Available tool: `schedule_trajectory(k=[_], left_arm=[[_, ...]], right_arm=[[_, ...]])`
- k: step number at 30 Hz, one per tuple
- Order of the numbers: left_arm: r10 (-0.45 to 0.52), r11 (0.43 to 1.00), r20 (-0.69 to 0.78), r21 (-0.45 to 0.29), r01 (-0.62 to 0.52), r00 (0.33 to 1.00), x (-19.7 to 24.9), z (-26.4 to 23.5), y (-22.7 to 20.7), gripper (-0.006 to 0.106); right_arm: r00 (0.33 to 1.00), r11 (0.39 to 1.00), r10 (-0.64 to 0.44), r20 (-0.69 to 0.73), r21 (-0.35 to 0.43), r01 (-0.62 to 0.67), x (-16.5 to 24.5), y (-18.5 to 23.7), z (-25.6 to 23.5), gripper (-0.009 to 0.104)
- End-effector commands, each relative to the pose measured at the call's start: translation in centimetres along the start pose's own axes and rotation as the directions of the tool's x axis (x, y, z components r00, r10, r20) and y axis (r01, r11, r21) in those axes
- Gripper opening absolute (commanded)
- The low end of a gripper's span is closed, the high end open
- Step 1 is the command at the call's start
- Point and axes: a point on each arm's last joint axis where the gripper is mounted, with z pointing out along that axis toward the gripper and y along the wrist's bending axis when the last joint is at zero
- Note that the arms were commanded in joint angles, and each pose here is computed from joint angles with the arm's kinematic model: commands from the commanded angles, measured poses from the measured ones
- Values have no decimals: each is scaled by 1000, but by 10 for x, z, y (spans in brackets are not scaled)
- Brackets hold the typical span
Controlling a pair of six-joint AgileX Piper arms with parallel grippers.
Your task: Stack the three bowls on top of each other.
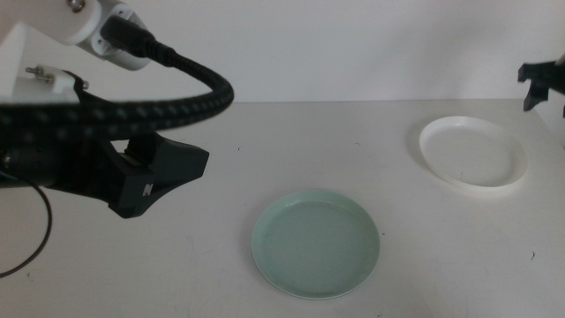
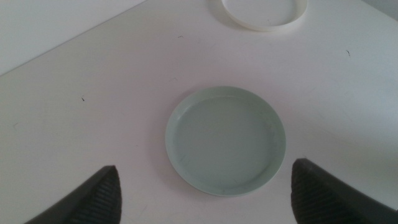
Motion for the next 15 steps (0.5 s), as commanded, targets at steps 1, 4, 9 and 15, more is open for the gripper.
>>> schedule_trajectory(k=[1, 4, 9, 15], left_arm=[[-6, 1000, 107, -11, 7, 994, -14, -10, 0, 102], [-6, 1000, 107, -11, 7, 994, -14, -10, 0, 102], [-5, 1000, 107, -11, 6, 994, -14, -10, 0, 102], [-5, 1000, 107, -11, 6, 994, -14, -10, 0, 102]], right_arm=[[994, 999, -29, 108, 24, 26, -14, -4, -21, 50], [995, 998, -48, 86, 51, 44, -13, -7, -2, 50], [997, 997, -51, 65, 53, 47, -10, -8, 25, 50], [997, 998, -49, 58, 49, 46, -8, -8, 48, 49]])
